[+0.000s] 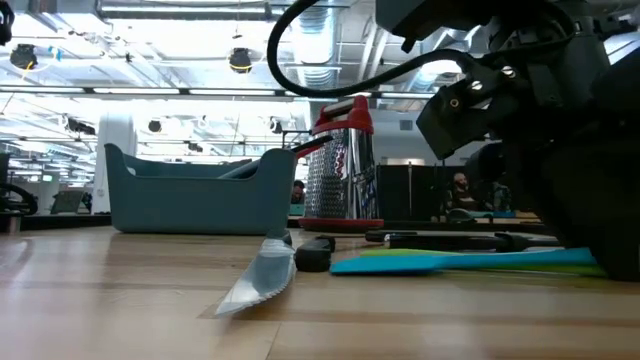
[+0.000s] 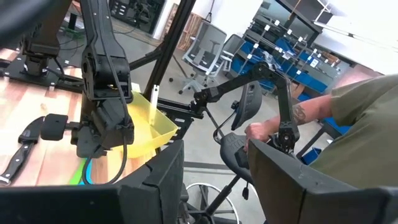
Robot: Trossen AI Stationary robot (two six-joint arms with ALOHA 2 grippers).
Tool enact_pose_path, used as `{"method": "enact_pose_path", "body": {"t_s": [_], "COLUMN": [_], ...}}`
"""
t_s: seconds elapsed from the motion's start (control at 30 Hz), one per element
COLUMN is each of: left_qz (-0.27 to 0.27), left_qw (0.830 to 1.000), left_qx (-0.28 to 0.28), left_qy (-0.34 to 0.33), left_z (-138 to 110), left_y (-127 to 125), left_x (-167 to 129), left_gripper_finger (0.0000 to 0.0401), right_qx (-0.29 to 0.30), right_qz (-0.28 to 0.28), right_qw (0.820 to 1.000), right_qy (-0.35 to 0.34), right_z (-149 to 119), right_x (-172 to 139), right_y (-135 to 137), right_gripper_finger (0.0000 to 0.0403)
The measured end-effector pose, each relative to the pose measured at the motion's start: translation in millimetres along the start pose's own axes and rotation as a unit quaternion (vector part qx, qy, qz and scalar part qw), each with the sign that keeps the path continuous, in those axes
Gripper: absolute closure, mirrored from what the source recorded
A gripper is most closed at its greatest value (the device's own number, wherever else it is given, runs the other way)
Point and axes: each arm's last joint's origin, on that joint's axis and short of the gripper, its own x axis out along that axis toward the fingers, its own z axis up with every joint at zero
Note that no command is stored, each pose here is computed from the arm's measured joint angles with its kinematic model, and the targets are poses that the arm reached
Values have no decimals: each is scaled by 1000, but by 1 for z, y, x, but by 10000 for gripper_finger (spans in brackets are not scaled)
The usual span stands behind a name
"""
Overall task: Pick & Place Kitchen Items
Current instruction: Put the blue spatula into the pink bin
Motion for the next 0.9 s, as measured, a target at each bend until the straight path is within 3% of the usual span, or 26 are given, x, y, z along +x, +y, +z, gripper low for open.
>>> {"method": "enact_pose_path", "body": {"t_s": [0.33,0.53,0.9], "left_qz": [1,7,32], "left_qw": [1000,1000,999], "left_qx": [0,0,2], "left_qy": [-1,-5,-19], "left_z": [0,0,1], "left_y": [0,0,2], "left_x": [0,0,0], "left_gripper_finger": [242,242,242], "right_qx": [-6,32,70], "right_qz": [0,-61,-42], "right_qw": [1000,995,984], "right_qy": [-25,-77,-157], "right_z": [-2,-5,-11], "right_x": [-11,-34,-77], "right_y": [2,-12,-25], "right_gripper_finger": [351,351,352]}}
